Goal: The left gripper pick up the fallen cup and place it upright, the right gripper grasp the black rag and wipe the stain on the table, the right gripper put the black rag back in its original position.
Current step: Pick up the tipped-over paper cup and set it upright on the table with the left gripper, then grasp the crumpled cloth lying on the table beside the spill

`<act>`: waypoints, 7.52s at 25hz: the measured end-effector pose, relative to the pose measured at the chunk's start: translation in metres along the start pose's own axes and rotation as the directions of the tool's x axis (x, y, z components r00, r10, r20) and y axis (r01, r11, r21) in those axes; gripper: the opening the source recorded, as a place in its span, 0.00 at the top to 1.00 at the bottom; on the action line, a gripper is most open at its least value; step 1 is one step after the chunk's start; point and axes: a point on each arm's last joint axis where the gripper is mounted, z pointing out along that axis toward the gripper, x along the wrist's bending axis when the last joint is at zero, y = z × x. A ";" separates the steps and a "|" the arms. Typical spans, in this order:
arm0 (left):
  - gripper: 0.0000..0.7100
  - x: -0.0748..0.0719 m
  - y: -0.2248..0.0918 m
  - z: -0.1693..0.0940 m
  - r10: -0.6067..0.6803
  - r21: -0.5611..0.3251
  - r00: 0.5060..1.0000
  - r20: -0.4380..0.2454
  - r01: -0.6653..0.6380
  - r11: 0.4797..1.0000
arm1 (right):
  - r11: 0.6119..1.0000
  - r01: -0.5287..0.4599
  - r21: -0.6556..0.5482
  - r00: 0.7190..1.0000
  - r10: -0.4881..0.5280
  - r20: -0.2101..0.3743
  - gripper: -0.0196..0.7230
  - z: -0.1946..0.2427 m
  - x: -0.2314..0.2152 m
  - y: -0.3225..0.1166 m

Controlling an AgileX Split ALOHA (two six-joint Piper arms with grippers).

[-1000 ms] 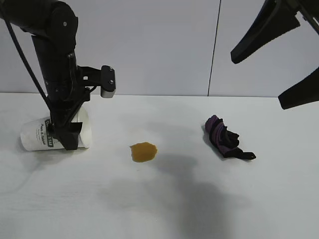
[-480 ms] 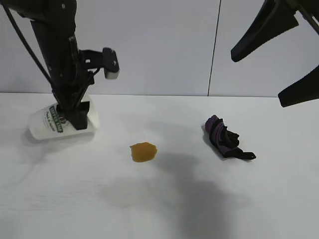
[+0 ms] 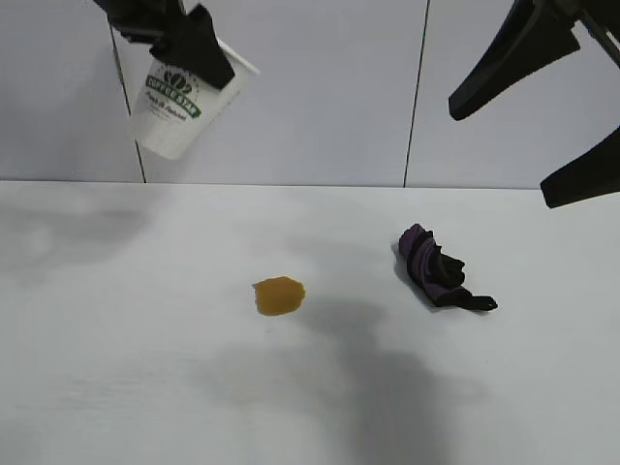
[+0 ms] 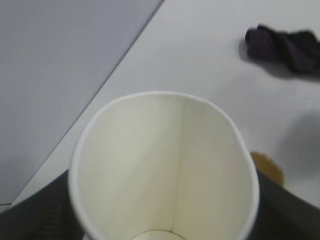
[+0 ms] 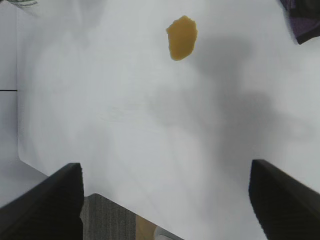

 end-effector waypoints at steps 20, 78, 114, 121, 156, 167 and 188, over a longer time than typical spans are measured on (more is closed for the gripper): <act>0.29 -0.003 -0.083 -0.009 0.096 -0.368 0.962 0.254 0.004 0.930 | 1.000 0.000 -0.005 1.000 0.000 0.001 0.14 0.000 0.000 0.000; 0.07 -0.039 -0.208 0.041 -0.024 -0.109 0.991 0.129 0.038 0.993 | 1.000 0.000 -0.031 1.000 0.001 0.007 0.14 0.000 -0.001 0.003; 0.06 -0.072 -0.142 -0.094 -0.454 0.214 0.891 -0.010 0.445 0.869 | 0.999 -0.001 -0.050 1.000 0.002 0.011 0.14 0.000 -0.001 0.005; 0.06 -0.095 -0.115 -0.139 -0.554 0.093 0.832 -0.022 0.554 0.828 | 0.999 -0.001 -0.050 1.000 0.002 0.011 0.14 0.000 -0.001 0.005; 0.06 -0.285 -0.180 -0.369 -0.542 -0.507 0.566 -0.621 0.238 0.829 | 0.999 0.000 -0.049 1.000 0.001 0.012 0.14 0.000 -0.001 0.005; 0.06 -0.272 -0.213 -0.327 -0.575 -0.367 0.539 -0.616 0.450 0.814 | 0.999 0.001 -0.049 1.000 0.000 0.013 0.14 0.000 -0.001 0.004; 0.06 -0.253 -0.239 -0.277 -0.596 -0.288 0.539 -0.594 0.550 0.784 | 0.990 0.143 0.012 0.976 -0.143 0.161 0.14 0.003 -0.017 0.004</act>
